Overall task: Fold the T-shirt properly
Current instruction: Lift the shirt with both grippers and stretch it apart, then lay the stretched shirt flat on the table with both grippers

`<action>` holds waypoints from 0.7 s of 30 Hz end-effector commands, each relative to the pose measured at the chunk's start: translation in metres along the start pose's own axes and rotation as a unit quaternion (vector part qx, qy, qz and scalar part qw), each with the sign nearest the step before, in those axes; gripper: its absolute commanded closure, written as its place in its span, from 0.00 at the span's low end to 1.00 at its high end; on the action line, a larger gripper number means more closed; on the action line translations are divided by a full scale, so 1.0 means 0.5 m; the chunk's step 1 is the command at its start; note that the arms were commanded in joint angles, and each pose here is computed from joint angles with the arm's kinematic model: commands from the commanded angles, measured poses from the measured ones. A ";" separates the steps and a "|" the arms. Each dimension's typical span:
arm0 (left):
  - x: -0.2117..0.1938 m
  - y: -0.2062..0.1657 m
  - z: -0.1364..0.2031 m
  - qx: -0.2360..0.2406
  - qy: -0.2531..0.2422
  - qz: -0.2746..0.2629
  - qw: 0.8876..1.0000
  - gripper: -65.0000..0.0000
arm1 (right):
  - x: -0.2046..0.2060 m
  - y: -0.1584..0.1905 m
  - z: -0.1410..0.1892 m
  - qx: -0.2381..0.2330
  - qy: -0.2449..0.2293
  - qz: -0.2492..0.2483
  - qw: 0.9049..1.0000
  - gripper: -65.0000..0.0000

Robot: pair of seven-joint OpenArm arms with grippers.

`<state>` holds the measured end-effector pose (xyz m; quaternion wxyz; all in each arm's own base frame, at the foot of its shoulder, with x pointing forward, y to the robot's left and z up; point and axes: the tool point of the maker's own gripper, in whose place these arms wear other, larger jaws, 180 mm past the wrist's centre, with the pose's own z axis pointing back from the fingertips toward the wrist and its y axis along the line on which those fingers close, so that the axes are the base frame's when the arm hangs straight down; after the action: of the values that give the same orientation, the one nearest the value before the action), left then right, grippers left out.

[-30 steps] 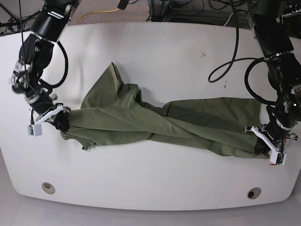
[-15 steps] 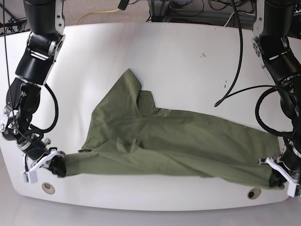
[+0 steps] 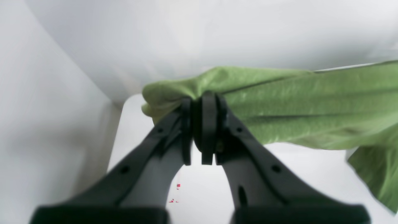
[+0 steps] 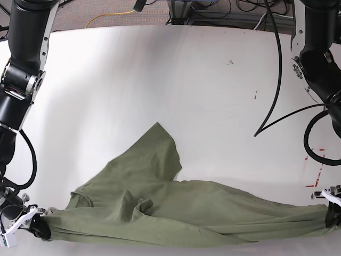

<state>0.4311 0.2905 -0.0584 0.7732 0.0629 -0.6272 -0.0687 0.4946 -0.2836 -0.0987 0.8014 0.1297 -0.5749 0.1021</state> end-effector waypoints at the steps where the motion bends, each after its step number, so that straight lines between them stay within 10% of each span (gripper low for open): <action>1: 0.004 0.018 0.022 0.025 -0.007 -0.019 0.999 1.00 | 0.020 -0.013 0.026 -0.003 -0.022 -0.001 1.000 1.00; 21: -0.461 -0.048 0.170 -0.034 0.239 -0.048 0.969 1.00 | -0.506 0.054 0.158 0.006 0.126 -0.190 0.974 1.00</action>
<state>0.2992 0.3061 -0.2755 0.9061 0.0693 -0.4037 -0.1060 0.3266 -0.2822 -0.3316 0.8844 0.2347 -0.4013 -0.0412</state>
